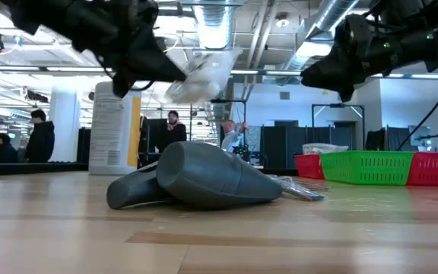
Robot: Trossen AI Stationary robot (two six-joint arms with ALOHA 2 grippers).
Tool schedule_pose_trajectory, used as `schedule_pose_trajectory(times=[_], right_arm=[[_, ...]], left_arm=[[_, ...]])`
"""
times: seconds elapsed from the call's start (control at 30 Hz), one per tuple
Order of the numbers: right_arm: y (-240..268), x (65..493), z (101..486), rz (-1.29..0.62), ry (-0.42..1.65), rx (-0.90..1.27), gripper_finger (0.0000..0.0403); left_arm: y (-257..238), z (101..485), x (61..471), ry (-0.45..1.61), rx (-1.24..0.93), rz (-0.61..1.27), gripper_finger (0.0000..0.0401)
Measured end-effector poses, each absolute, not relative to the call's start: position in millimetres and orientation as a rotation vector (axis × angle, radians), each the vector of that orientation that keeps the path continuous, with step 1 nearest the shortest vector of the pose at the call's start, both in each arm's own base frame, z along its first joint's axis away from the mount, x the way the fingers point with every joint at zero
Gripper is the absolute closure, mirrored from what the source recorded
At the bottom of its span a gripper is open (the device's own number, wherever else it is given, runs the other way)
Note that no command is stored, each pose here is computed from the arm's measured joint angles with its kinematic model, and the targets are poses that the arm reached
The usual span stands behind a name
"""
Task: Pick & Place Travel size toiletries
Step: Put the white cotton pack into the top red bin
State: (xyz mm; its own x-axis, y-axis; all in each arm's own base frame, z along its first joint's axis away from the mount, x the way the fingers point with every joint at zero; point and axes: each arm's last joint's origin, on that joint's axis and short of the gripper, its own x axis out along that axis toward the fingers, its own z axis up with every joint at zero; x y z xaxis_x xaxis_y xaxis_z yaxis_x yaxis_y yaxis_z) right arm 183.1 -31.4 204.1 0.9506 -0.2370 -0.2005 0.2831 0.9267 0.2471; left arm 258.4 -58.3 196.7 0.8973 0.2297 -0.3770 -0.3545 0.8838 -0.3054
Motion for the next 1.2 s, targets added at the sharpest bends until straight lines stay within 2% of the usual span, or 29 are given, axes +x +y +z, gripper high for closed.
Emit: schedule_pose_trajectory(times=[0.37, 0.67, 1.2], right_arm=[[-24.3, 196.8, 204.5, -0.18, 0.096, 0.293, 0.0305], [-23.7, 214.3, 197.8, -0.141, 0.024, 0.29, 0.0303], [-23.6, 247.4, 217.0, -0.023, -0.002, 0.253, 0.024]], left_arm=[[-36.2, 227.2, 275.7, 0.248, -0.216, 0.436, 0.0401], [-30.0, 244.4, 282.8, 0.194, -0.168, 0.452, 0.0401], [-29.1, 227.0, 306.1, 0.21, -0.092, 0.541, 0.0401]])
